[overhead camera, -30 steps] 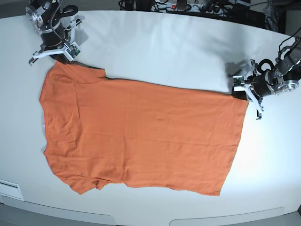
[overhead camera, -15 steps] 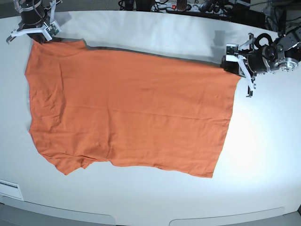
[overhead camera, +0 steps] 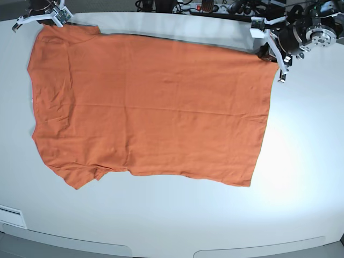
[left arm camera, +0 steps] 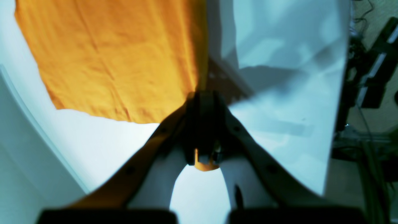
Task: Fold the T-shirt properly
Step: 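Pull the held shirt edge with both grippers to straighten it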
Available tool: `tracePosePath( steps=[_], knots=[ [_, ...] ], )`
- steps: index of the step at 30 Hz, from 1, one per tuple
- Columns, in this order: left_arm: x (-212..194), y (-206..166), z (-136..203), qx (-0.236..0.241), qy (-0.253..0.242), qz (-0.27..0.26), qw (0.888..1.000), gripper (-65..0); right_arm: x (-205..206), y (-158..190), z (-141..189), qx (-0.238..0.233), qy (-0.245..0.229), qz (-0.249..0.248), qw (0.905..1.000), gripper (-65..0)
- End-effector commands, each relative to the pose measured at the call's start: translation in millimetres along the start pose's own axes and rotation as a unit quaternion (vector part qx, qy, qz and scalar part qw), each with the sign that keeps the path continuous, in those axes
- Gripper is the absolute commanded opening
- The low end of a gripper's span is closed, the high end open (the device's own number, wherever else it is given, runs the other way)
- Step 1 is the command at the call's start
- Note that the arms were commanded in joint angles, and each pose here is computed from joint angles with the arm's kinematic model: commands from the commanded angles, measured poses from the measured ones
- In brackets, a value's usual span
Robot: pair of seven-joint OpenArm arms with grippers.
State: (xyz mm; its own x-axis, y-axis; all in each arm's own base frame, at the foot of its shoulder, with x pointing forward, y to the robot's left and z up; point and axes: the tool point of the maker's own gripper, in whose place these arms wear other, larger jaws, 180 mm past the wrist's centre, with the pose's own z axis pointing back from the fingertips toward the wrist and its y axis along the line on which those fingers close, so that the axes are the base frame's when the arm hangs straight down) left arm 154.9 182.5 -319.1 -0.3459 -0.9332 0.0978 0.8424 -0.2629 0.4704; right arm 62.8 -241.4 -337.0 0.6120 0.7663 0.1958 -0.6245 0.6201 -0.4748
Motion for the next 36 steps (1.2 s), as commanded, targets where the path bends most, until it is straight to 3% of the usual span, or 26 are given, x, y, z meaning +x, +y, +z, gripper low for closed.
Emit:
tracePosePath(
  steps=[1, 6, 12, 22, 28, 36],
  knots=[
    [-3, 9, 4, 0.017, 0.006, -0.012, 1.000, -65.0, 6, -6, 4, -0.010, -0.014, 0.004, 0.9998, -65.0],
    [-4, 38, 6, 0.098, 0.019, -0.046, 0.994, -65.0, 25, -20, -2, -0.029, -0.045, 0.006, 0.9985, -65.0],
    [3, 66, 7, 0.154, 0.009, -0.066, 0.986, -65.0, 52, -46, -11, -0.059, -0.085, 0.011, 0.9946, -65.0],
    [-12, 101, 0, 0.194, 0.019, -0.044, 0.980, -65.0, 73, -76, -12, -0.092, -0.122, 0.016, 0.9882, -65.0],
    [-20, 109, -6, 0.201, 0.021, -0.035, 0.979, -65.0, 75, -78, -18, -0.060, -0.154, -0.011, 0.9862, -65.0],
    [-9, 112, -13, 0.209, 0.002, -0.009, 0.978, -65.0, 76, -91, -39, -0.055, -0.159, -0.044, 0.9848, -65.0]
  ],
)
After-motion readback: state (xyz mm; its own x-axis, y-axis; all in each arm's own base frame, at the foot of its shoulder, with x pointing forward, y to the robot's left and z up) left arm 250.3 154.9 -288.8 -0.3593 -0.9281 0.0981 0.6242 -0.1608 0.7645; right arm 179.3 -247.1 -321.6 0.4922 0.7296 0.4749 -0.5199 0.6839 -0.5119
